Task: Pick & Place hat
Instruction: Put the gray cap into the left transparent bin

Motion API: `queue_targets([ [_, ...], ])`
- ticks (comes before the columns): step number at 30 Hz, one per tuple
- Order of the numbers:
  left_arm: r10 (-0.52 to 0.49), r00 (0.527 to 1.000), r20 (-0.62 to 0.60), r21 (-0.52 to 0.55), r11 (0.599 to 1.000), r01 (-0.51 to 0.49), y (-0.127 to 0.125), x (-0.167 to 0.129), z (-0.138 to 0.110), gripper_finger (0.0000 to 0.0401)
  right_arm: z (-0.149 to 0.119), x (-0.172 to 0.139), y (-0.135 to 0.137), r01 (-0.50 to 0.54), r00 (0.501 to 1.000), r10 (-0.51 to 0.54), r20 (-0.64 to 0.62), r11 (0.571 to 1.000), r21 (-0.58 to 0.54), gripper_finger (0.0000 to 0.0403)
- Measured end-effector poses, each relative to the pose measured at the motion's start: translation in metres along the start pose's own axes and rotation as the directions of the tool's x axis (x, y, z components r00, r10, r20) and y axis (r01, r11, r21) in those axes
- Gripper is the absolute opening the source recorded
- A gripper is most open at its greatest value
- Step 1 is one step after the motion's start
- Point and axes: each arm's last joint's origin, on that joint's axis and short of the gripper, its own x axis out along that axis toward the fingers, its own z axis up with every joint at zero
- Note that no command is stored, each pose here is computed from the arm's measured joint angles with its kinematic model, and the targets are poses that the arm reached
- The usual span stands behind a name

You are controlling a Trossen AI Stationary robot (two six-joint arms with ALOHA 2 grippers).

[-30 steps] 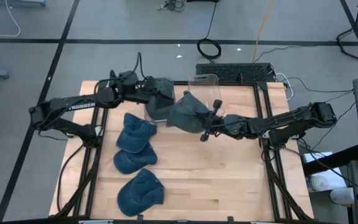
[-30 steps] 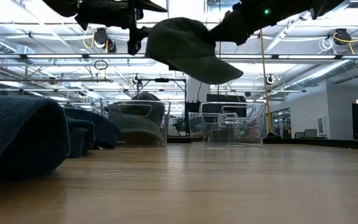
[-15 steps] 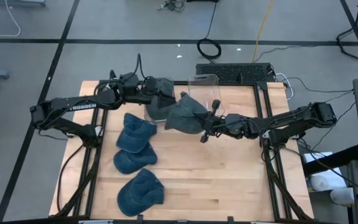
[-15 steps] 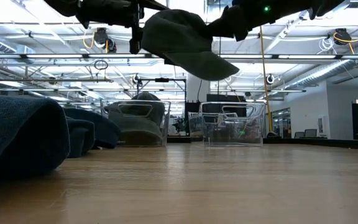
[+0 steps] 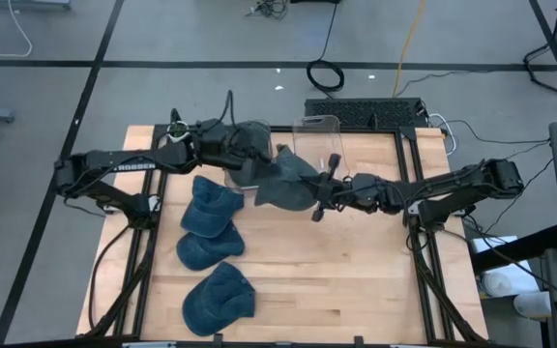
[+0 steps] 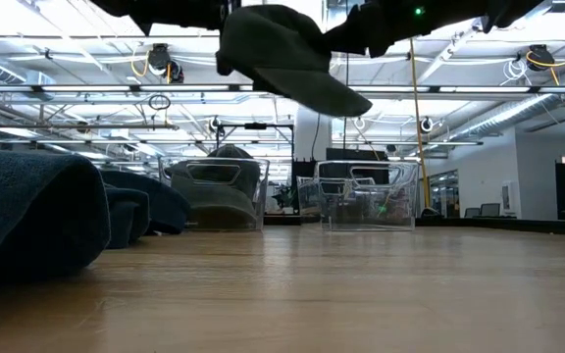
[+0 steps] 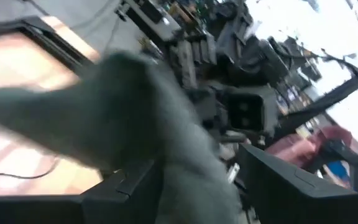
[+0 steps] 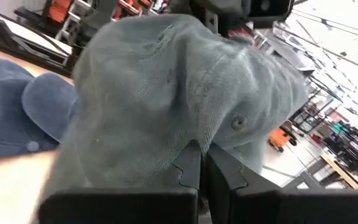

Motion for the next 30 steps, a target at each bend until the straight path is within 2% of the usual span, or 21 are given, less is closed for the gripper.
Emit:
queue_targets([
  [3,0.006,0.998,-0.069,-0.002,1.0,-0.006,-0.001,0.007,0.001,0.0214,-0.001,0.001,-0.002,0.01,1.0,-0.01,-0.007,1.0,0.002,0.0],
  [9,0.037,0.992,-0.121,0.057,0.998,-0.03,-0.005,0.01,0.009,0.0207,-0.002,0.001,-0.002,0.007,1.0,-0.006,-0.012,1.0,0.001,0.0],
  [12,0.053,0.988,-0.147,0.107,0.994,-0.037,-0.006,0.009,0.01,0.0164,-0.002,0.001,-0.002,0.004,1.0,-0.004,-0.017,1.0,0.018,0.0],
  [17,0.042,0.982,-0.185,0.18,0.984,-0.008,-0.009,0.007,0.013,0.0028,-0.002,0.001,-0.001,0.0,1.0,0.0,-0.016,1.0,0.027,0.0],
  [20,0.055,0.975,-0.216,0.198,0.98,-0.011,-0.012,0.004,0.019,0.0013,-0.003,0.001,-0.001,-0.001,1.0,0.002,-0.023,0.998,0.058,0.0],
  [23,0.135,0.964,-0.23,0.251,0.965,-0.076,-0.017,-0.002,0.027,0.0006,-0.004,0.001,0.0,-0.019,1.0,0.021,-0.023,0.996,0.092,0.0014],
  [27,0.267,0.935,-0.233,0.364,0.916,-0.171,-0.031,-0.014,0.042,0.0004,-0.005,0.001,0.003,-0.091,0.996,0.093,-0.007,0.985,0.149,0.007],
  [30,0.395,0.889,-0.23,0.495,0.834,-0.242,-0.043,-0.026,0.052,0.0004,-0.005,0.001,0.003,-0.099,0.995,0.102,-0.002,0.969,0.225,0.0124],
])
